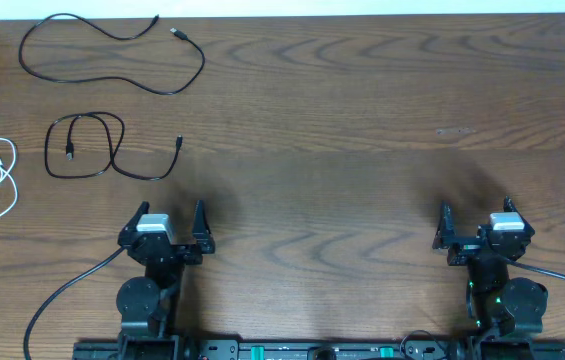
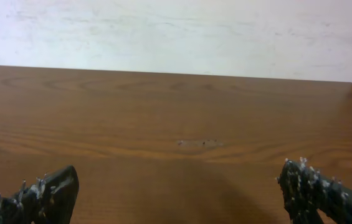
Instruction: Untangle cables
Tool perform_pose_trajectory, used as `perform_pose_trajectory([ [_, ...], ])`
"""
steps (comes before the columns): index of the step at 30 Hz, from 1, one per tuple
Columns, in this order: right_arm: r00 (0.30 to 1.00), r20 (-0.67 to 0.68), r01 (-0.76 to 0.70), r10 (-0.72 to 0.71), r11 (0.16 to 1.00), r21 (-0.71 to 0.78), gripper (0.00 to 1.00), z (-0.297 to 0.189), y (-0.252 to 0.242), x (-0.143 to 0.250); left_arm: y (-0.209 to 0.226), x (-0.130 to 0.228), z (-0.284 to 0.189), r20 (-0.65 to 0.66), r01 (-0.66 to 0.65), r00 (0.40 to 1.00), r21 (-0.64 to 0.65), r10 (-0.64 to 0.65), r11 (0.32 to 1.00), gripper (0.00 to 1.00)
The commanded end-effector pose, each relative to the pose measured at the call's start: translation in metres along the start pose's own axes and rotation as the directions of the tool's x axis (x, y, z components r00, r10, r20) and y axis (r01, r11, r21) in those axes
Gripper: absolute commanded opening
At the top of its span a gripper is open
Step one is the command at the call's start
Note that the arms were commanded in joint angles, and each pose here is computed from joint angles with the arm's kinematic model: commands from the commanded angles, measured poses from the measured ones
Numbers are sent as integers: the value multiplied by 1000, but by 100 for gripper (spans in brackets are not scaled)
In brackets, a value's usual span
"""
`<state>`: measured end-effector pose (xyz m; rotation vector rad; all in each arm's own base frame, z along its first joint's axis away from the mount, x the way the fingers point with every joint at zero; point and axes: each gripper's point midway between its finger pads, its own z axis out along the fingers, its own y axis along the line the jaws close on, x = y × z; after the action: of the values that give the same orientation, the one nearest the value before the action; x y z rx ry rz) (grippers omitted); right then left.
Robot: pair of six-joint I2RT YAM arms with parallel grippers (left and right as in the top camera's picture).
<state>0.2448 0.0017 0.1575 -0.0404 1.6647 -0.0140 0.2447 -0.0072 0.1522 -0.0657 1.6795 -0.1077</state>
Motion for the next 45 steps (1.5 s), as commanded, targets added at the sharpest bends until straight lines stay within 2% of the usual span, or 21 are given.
perform_pose_trajectory([
  [1, 1000, 1, -9, 9, 1000, 12, 99, 0, -3, 1, 6, 16, 1, -47, 2, 999, -28, -3, 1000, 98],
  [11, 1000, 1, -9, 9, 1000, 12, 99, 0, -3, 1, 3, 17, 1, -51, -76, 996, -10, 75, 997, 98],
  [22, 1000, 1, -9, 9, 1000, 12, 99, 0, -3, 1, 4, 23, 2, -77, -75, 994, -8, 74, 997, 98],
  [45, 1000, 1, -9, 9, 1000, 12, 99, 0, -3, 1, 2, 15, 1, -46, -75, 996, -3, 75, 997, 98],
])
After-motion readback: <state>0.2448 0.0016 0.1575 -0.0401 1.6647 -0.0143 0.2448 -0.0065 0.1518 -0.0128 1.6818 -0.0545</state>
